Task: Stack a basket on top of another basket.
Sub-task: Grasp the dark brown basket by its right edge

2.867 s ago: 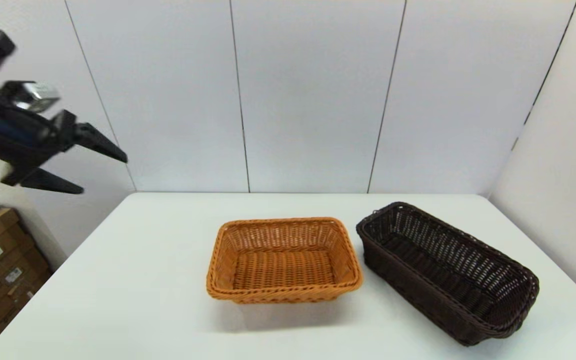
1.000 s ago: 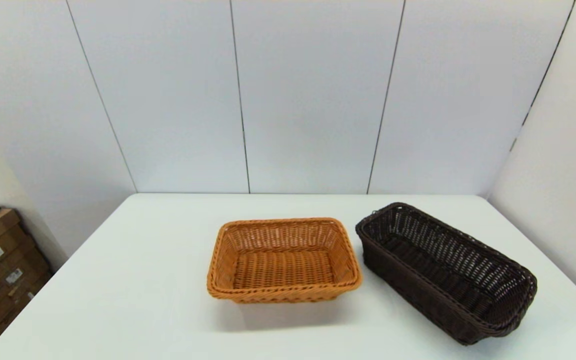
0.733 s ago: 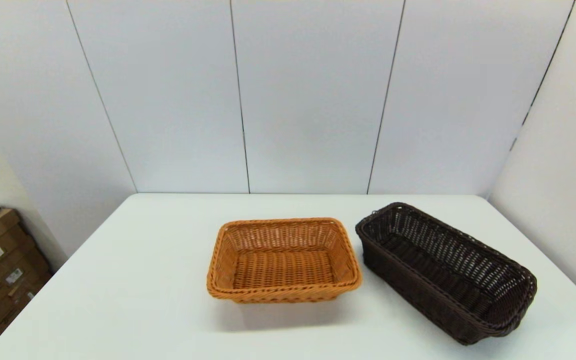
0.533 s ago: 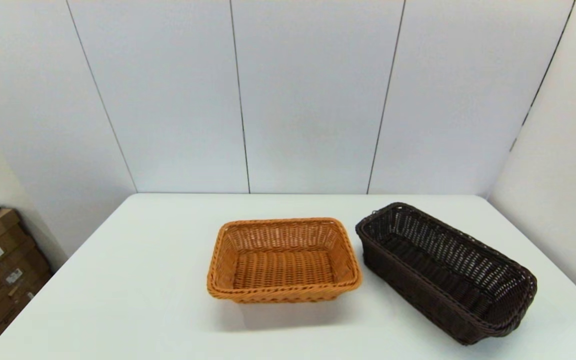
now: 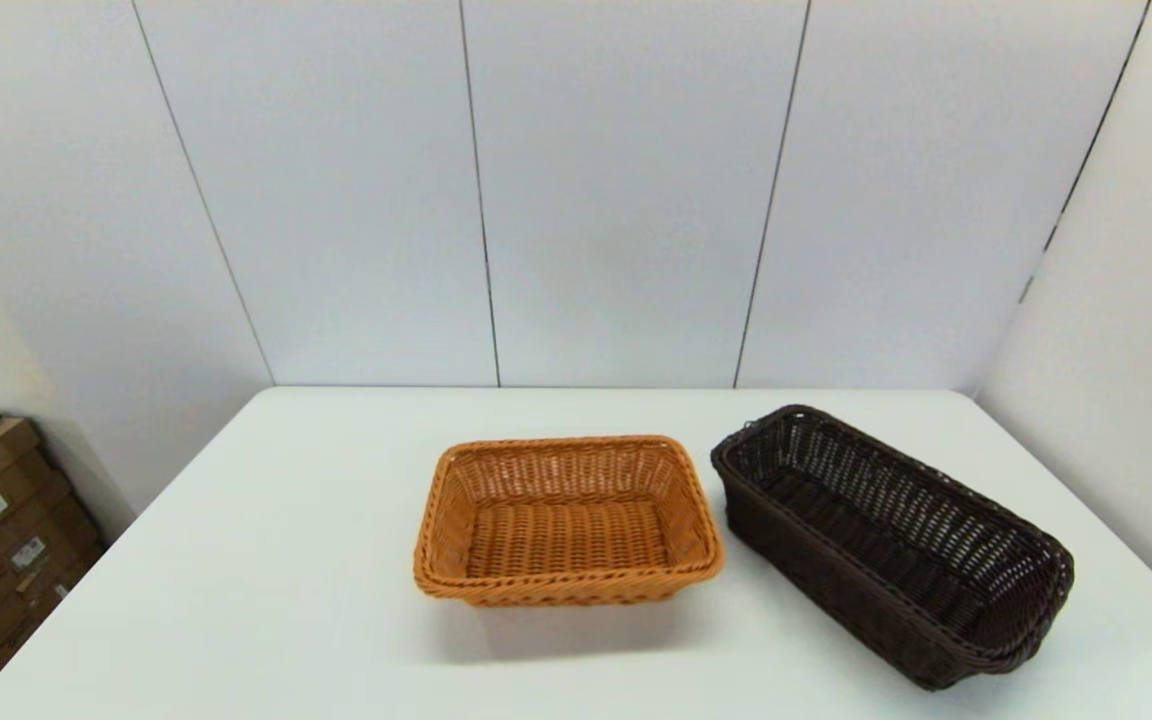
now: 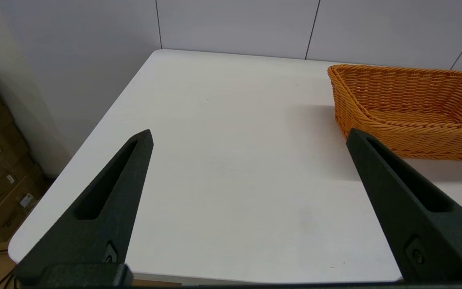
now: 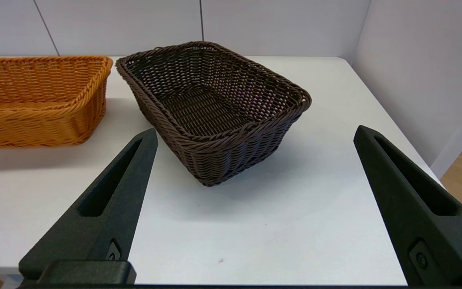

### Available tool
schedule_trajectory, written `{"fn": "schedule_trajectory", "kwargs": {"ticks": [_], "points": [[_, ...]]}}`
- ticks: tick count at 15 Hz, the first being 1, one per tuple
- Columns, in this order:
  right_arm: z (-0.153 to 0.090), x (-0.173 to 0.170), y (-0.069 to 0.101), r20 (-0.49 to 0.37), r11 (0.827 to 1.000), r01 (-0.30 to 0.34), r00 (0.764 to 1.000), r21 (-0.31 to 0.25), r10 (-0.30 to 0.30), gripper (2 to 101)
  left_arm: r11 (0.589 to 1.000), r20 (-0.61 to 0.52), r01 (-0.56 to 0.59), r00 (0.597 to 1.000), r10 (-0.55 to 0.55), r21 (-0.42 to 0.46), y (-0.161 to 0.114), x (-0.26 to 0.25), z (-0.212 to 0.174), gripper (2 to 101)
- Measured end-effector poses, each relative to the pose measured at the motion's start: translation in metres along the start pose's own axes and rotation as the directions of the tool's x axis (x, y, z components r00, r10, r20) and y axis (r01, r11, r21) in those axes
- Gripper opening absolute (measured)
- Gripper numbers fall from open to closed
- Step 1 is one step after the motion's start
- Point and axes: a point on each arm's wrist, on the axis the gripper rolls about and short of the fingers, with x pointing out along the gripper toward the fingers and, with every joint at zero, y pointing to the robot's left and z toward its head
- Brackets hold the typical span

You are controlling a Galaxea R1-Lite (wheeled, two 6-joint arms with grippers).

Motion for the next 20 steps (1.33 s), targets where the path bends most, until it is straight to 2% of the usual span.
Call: {"fn": "schedule_trajectory", "kwargs": {"ticks": [15,17,20], "points": [[0.000,0.000,0.000,0.000,1.000,0.002,1.000,0.009,-0.002,97.1,1.000,-0.001,0.000,1.000,0.000,0.000,0.000,0.000,0.000,97.8],[0.012,-0.004,0.000,0.027,1.000,0.006,1.000,0.012,-0.006,97.1,1.000,-0.001,0.000,1.000,0.000,0.000,0.000,0.000,0.000,97.8],[0.054,-0.019,0.000,0.075,0.999,0.003,0.997,0.033,-0.005,97.1,1.000,-0.001,0.000,1.000,0.000,0.000,0.000,0.000,0.000,97.8]]}}
